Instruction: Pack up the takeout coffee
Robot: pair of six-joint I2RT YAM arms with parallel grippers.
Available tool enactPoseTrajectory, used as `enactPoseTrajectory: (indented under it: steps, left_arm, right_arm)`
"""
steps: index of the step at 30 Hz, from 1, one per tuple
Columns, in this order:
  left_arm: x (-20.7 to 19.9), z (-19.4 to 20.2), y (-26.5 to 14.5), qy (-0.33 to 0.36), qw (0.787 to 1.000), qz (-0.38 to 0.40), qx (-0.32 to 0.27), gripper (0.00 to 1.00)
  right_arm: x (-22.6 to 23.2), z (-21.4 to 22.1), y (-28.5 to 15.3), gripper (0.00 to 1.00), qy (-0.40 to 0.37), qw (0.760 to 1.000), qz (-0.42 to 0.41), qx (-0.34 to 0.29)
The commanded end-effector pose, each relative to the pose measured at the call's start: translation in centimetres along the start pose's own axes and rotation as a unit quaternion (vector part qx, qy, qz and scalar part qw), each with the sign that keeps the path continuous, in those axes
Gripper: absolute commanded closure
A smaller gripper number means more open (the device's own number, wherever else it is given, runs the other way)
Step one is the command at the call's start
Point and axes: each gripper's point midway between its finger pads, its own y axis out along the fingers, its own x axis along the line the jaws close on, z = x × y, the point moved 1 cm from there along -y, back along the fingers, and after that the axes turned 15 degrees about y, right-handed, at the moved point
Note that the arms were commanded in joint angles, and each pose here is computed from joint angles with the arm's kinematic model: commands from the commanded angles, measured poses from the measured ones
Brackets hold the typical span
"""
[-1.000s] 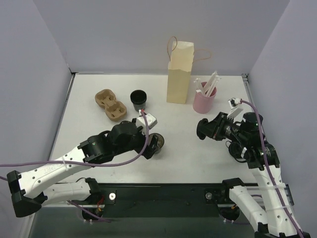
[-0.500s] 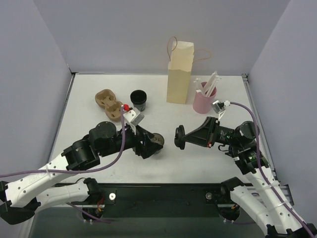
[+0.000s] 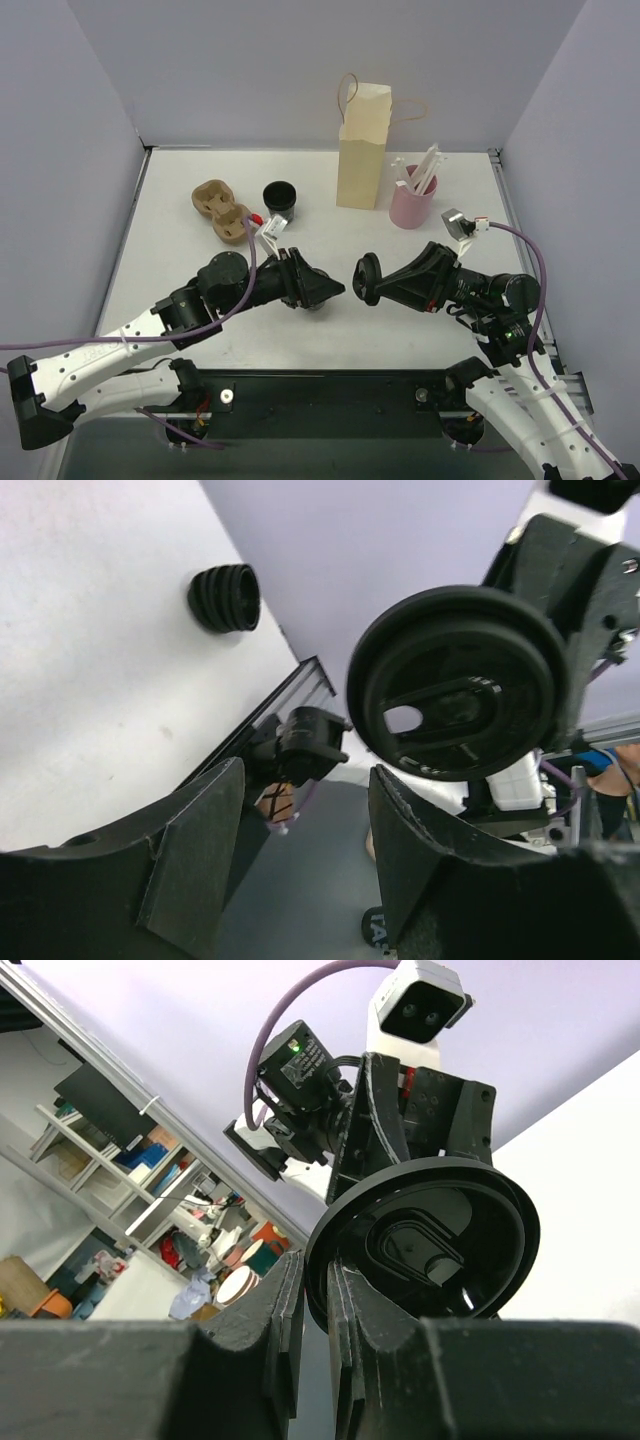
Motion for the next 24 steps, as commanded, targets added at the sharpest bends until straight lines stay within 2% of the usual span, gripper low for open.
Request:
enactPoseTrajectory:
  steps: [1,8,19,24]
  left_arm:
    - [-3.5,-3.8,0.0,-0.036,0.995,0.067,-0.069,0.38]
    - [-4.4,-3.8,0.6,-0.048,0.992,0.096,-0.07,0.39]
    - [-4.4,-2.5,2.2,-0.078,0.989,0.116,-0.046,0.53]
    - [-4.0,-1.8,2.5,-0.091,0.989,0.111,-0.038,0.54]
  right_arm:
    - [1.4,-0.6,0.0,0.88,-0.064,0.997,-0.03,-0.018]
    - [1.4,-0.5,-0.1,0.88,-0.07,0.997,-0.029,-0.023]
    - [1.5,-0.3,-0.4,0.89,-0.073,0.996,-0.038,-0.032]
    - [1.4,-0.3,-0.4,0.89,-0.075,0.996,-0.039,-0.035]
